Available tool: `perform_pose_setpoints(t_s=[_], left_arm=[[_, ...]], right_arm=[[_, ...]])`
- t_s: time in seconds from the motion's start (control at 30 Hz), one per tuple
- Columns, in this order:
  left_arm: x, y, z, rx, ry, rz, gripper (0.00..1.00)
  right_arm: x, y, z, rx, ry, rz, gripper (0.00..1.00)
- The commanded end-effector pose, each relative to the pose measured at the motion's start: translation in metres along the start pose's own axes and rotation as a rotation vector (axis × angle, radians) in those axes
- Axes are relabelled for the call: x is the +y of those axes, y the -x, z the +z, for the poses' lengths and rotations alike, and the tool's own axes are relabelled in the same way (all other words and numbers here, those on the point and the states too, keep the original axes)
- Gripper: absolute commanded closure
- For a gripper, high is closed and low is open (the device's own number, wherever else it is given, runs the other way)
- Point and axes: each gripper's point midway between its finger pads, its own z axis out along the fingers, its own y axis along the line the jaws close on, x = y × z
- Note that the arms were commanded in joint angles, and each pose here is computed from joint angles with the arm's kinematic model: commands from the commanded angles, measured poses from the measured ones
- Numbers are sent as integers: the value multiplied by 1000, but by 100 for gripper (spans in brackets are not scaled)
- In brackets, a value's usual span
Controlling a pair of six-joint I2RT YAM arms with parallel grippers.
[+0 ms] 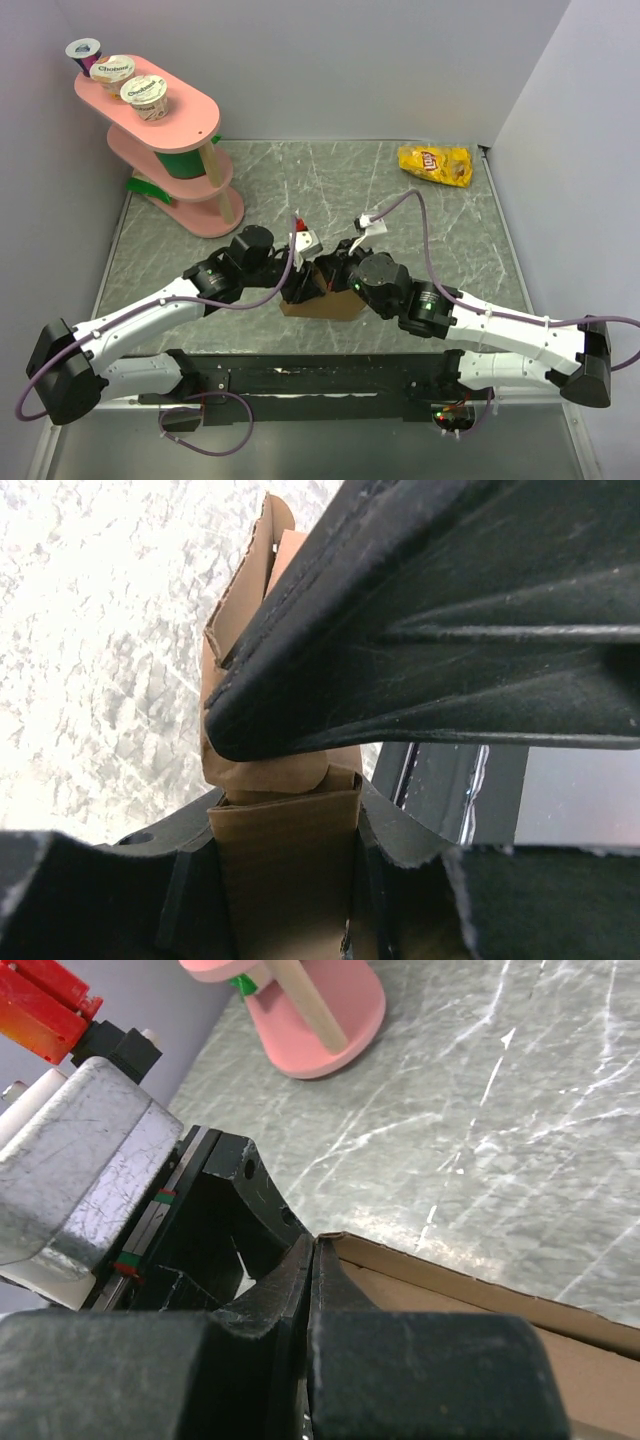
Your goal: Fold the paper box
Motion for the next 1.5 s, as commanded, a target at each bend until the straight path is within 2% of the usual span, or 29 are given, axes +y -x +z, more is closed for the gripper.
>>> perform_pose_setpoints(t_s=[0.0, 0.07, 0.1, 0.17, 0.2, 0.3, 0.47, 0.6, 0.7, 0.8, 0.83, 0.87, 0.9, 0.93, 1.03, 1.07, 1.1, 1.13, 1.2, 1.3, 1.37, 1.47], left_arm=[[-10, 5, 1, 3, -55, 49, 84], [-6, 2, -1, 12, -41, 76, 84], [-6, -1, -1, 18, -42, 80, 84], [-5, -2, -3, 17, -44, 129, 84], [-4, -4, -3, 20, -43, 134, 84], [-5, -4, -4, 11, -29, 155, 84], [-12, -3, -4, 0, -44, 171, 85], [-29, 0, -6, -13, -133, 168, 85], [-40, 4, -10, -31, -181, 178, 85], [-56, 10, -15, -31, -268, 179, 84], [-62, 3, -14, 4, -315, 158, 84], [-67, 9, -15, 5, -344, 159, 84], [-70, 6, -15, 24, -363, 145, 84], [-70, 3, -12, 39, -368, 129, 85], [-54, -4, -11, -8, -260, 74, 89], [-48, -6, -8, -56, -240, 72, 88], [-48, -1, -10, -84, -242, 67, 87], [-45, 2, -12, -86, -229, 65, 87], [-41, 0, -15, -55, -210, 53, 87], [-28, -6, -18, -41, -161, 46, 88], [-23, -1, -23, -68, -137, 65, 88], [-16, 9, -32, -114, -102, 85, 88]], right_arm=[[52, 34, -10, -67, 165, 49, 100], [51, 39, -13, -81, 166, 48, 100], [51, 40, -15, -83, 171, 47, 84], [43, 47, -21, -104, 142, 34, 66], [39, 50, -23, -115, 135, 28, 50], [27, 64, -34, -149, 105, 34, 34], [-10, 63, -46, -156, 20, 24, 29], [-37, 57, -44, -134, 24, -21, 25], [-33, 61, -44, -110, 127, -81, 27], [-15, 57, -48, -70, 278, -222, 30], [-12, 53, -47, -44, 303, -254, 32], [-13, 50, -47, -17, 310, -284, 35], [-21, 60, -46, -26, 266, -282, 36], [-36, 51, -43, 27, 201, -270, 36], [-71, 54, -39, 51, 135, -180, 34], [-76, 53, -39, 45, 150, -162, 31], [-76, 32, -41, 95, 227, -154, 30], [-88, 42, -44, 51, 219, -149, 29], [-93, 25, -51, 105, 286, -140, 26], [-108, 14, -63, 119, 293, -117, 18], [-107, -1, -72, 163, 336, -99, 13], [-107, -10, -79, 183, 339, -90, 11]])
